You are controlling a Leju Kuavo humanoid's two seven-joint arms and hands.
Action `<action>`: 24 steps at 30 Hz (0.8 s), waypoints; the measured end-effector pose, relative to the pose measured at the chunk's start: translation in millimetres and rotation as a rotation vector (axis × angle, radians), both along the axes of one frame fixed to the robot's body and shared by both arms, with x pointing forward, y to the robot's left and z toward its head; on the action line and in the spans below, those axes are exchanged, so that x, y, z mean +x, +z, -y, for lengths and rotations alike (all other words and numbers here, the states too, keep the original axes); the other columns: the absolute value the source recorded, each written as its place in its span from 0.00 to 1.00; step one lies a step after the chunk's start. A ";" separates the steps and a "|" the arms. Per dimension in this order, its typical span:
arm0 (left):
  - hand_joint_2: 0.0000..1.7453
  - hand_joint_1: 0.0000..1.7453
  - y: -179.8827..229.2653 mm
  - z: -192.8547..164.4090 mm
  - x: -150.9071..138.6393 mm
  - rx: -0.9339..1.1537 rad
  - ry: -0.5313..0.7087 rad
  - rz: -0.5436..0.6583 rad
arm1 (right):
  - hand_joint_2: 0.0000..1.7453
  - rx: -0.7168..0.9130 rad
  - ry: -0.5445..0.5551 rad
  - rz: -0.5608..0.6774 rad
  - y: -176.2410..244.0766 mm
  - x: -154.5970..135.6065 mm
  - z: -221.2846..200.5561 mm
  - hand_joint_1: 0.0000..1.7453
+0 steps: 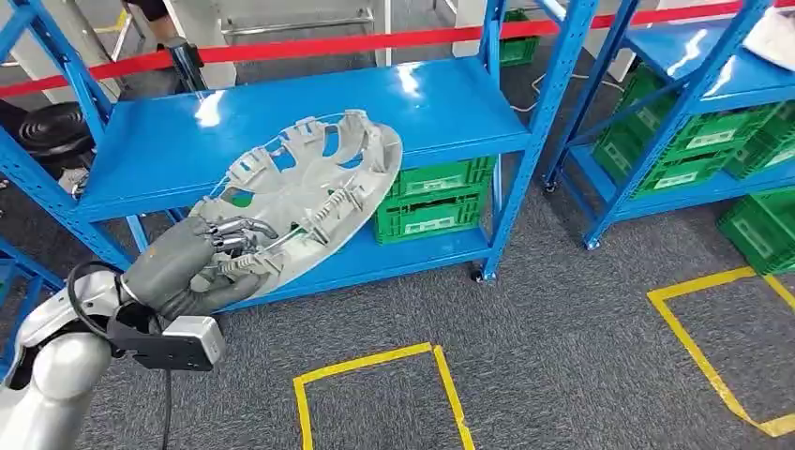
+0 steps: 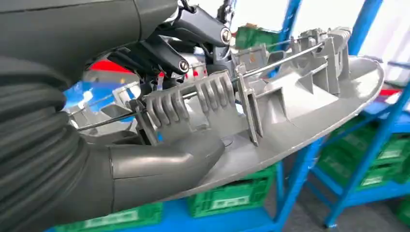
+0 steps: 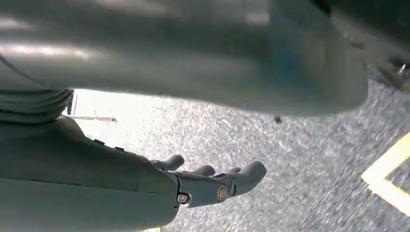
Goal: Take the parts from the cabinet and place them on the table.
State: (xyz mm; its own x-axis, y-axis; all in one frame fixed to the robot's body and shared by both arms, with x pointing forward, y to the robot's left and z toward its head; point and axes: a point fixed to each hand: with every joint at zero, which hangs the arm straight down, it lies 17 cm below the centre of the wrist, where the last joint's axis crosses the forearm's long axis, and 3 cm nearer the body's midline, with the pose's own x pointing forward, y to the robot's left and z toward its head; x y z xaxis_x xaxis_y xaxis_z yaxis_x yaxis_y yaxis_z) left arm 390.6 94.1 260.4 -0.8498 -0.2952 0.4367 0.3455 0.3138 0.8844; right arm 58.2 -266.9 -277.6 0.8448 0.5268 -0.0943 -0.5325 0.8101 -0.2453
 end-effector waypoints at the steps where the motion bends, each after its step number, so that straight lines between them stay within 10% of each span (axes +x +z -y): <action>1: 1.00 1.00 1.1 1.8 0.2 -0.004 -0.003 -0.001 | 0.00 -0.005 -0.001 0.003 0.1 0.8 1.2 0.00; 24: 1.00 1.00 -10.2 -4.9 0.7 -0.014 0.011 -0.004 | 0.00 -0.062 -0.085 -0.005 1.7 -3.8 10.8 0.00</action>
